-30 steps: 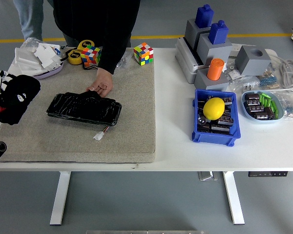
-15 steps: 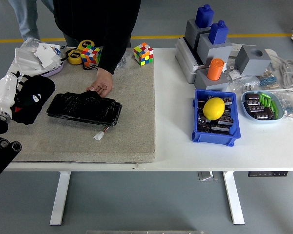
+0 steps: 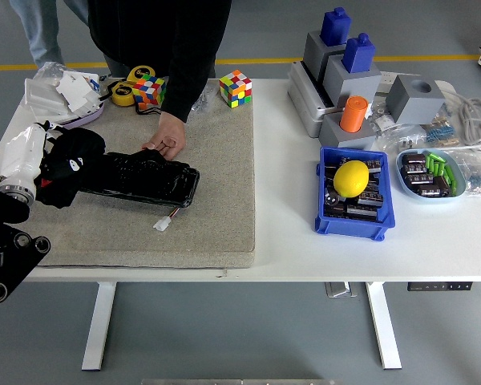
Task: Pick the rag up,wipe the panel,place it on the desk
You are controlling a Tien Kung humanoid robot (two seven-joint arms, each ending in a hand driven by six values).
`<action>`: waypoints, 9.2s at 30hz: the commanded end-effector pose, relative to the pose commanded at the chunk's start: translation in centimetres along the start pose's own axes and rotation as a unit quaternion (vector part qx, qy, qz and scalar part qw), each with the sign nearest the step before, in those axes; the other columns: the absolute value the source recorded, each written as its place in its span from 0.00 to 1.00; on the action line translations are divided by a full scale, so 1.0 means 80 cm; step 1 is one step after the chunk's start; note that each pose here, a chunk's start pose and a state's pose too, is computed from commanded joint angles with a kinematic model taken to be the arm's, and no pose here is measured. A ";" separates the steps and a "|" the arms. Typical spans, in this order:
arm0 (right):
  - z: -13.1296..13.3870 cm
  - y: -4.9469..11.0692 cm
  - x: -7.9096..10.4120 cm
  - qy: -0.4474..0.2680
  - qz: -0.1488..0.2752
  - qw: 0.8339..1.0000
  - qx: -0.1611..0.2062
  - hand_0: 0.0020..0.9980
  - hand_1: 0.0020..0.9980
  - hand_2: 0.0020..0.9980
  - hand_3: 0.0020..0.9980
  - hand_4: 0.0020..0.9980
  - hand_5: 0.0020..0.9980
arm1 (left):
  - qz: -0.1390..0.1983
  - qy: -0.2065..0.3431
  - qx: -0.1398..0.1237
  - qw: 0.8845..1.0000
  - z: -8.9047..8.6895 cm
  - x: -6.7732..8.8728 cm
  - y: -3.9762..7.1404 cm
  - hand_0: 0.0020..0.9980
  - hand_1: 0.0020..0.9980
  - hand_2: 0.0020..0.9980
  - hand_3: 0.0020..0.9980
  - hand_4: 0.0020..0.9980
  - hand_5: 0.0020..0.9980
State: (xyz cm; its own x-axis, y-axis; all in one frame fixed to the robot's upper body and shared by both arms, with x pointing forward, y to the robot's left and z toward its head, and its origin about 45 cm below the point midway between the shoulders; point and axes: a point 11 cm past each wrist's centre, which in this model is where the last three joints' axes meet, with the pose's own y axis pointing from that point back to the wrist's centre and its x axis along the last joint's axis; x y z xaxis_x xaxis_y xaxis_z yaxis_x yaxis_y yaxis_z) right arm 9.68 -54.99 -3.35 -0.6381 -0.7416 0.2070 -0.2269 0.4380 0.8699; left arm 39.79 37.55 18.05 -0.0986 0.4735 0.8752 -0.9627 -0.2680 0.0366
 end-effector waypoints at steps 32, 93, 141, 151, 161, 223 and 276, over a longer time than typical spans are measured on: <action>-0.003 0.000 0.004 -0.001 0.002 1.000 0.000 0.73 0.66 0.68 0.62 1.00 0.58 | -0.064 0.012 -0.079 0.995 0.087 -0.072 0.038 0.21 0.12 0.39 0.65 0.66 0.00; -0.002 0.001 0.007 0.000 0.003 1.000 -0.006 0.72 0.66 0.68 0.62 1.00 0.58 | -0.081 -0.032 -0.109 0.990 0.091 -0.071 0.040 0.20 0.12 0.39 0.66 0.64 0.00; -0.004 0.001 0.005 0.000 0.000 1.000 -0.007 0.73 0.66 0.68 0.63 1.00 0.60 | -0.011 -0.043 -0.033 0.998 0.010 -0.008 0.006 0.20 0.11 0.39 0.66 0.64 0.00; -0.004 0.001 0.005 0.000 0.000 1.000 -0.007 0.73 0.66 0.68 0.63 1.00 0.61 | -0.018 -0.037 -0.039 0.998 0.018 -0.019 0.008 0.20 0.11 0.39 0.66 0.64 0.00; -0.005 0.001 0.005 0.001 0.001 1.000 -0.006 0.73 0.66 0.68 0.63 1.00 0.61 | -0.026 -0.029 -0.054 0.998 0.036 -0.030 0.013 0.20 0.11 0.39 0.66 0.64 0.00; -0.007 0.001 0.006 0.001 0.002 1.000 -0.005 0.73 0.66 0.68 0.63 1.00 0.61 | -0.110 0.012 -0.148 0.983 0.136 -0.103 0.076 0.20 0.11 0.39 0.67 0.64 0.00; -0.001 0.001 0.006 0.001 0.003 1.000 -0.012 0.73 0.66 0.68 0.63 1.00 0.61 | -0.028 -0.038 -0.038 0.998 0.012 -0.027 0.018 0.20 0.11 0.39 0.67 0.63 0.02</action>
State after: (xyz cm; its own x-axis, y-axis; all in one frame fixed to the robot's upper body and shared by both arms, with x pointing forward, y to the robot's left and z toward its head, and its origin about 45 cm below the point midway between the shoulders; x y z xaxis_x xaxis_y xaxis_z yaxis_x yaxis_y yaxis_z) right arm 9.39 -55.37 -3.12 -0.6373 -0.7407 0.2126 -0.2066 0.4300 0.8789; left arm 38.82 35.35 16.67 -0.0277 0.4194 0.9074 -0.9829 -0.1767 0.0517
